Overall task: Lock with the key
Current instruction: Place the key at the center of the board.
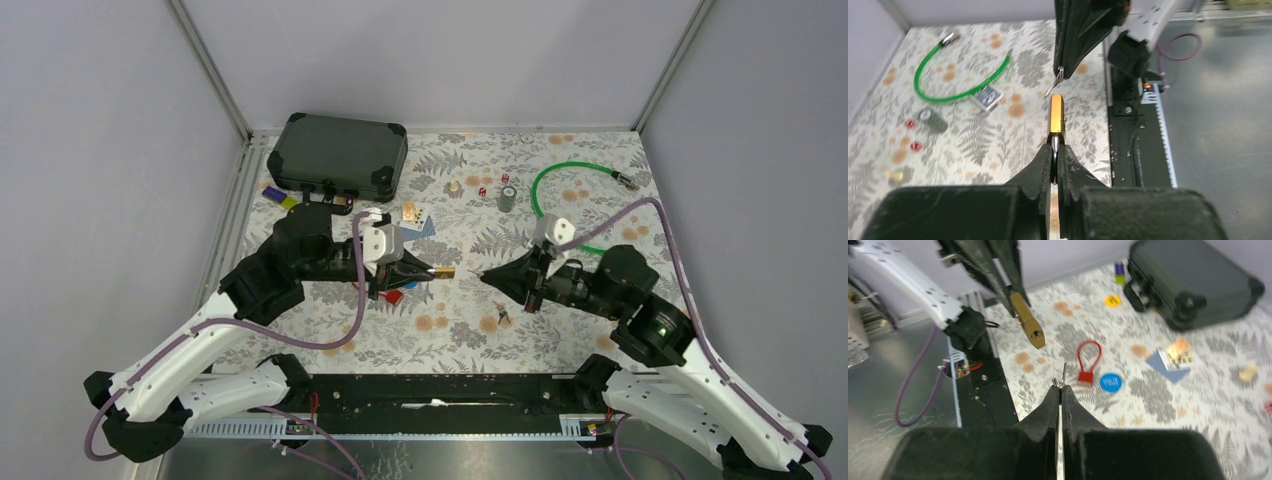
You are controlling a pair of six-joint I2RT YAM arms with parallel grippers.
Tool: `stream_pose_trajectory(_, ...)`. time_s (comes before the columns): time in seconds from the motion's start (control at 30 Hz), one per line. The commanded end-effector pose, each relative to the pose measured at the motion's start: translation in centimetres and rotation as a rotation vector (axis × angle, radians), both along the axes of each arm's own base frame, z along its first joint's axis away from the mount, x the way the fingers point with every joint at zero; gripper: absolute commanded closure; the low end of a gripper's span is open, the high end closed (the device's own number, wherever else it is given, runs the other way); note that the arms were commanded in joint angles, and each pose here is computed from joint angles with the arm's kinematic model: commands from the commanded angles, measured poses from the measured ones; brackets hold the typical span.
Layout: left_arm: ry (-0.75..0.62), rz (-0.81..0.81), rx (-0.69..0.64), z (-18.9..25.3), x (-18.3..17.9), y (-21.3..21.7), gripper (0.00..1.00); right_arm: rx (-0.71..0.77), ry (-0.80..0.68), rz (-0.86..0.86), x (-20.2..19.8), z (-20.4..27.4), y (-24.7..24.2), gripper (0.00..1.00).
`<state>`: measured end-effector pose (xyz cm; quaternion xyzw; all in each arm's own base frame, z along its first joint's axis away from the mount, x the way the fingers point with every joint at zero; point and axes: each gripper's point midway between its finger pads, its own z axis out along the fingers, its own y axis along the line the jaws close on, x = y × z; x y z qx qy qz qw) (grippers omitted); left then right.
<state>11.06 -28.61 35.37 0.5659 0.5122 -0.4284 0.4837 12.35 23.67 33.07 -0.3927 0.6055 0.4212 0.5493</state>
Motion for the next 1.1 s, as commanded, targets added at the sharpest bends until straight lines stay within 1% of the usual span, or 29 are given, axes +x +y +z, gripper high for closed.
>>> stream_pose_trajectory(0.0, 0.061, 0.277, -0.06, -1.3, 4.7, 0.2, 1.0, -0.095, 0.193, -0.245, 3.9, -3.7, -0.9, 1.0)
stream_pose_trajectory(0.1, 0.159, 0.45, -0.09, -3.5, 7.5, 0.7, 1.0, -0.221, 0.376, -0.395, 5.4, -9.0, -1.8, 1.0)
stream_pose_trajectory(0.2, 0.268, 0.586, -0.08, -6.6, 9.6, 1.2, 1.0, -0.342, 0.562, -0.502, 5.3, -14.6, -2.8, 1.0)
stream_pose_trajectory(0.3, 0.36, 0.707, -0.055, -9.9, 11.2, 1.9, 1.0, -0.441, 0.688, -0.586, 4.5, -19.2, -4.2, 1.0)
stream_pose_trajectory(0.4, 0.434, 0.805, -0.035, -13.1, 12.3, 2.7, 1.0, -0.508, 0.777, -0.62, 3.3, -22.3, -5.1, 1.0)
stream_pose_trajectory(0.53, 0.523, 0.857, -0.01, -16.5, 12.8, 2.7, 1.0, -0.595, 0.837, -0.673, 2.7, -25.1, -6.1, 1.0)
stream_pose_trajectory(0.6, 0.546, 0.863, 0.005, -17.6, 12.7, 2.7, 1.0, -0.641, 0.854, -0.711, 2.7, -26.2, -6.8, 0.98)
stream_pose_trajectory(0.8, 0.565, 0.874, 0.025, -18.9, 12.9, 2.5, 1.0, -0.7, 0.86, -0.798, 3.6, -27.7, -7.5, 0.77)
stream_pose_trajectory(0.97, 0.583, 0.917, 0.049, -20.3, 13.3, 3.1, 1.0, -0.667, 0.8, -0.854, 5.3, -27.3, -7.5, 0.65)
stream_pose_trajectory(1.07, 0.618, 0.928, 0.079, -21.5, 13.4, 3.3, 1.0, -0.636, 0.773, -0.856, 6.1, -26.5, -7.0, 0.62)
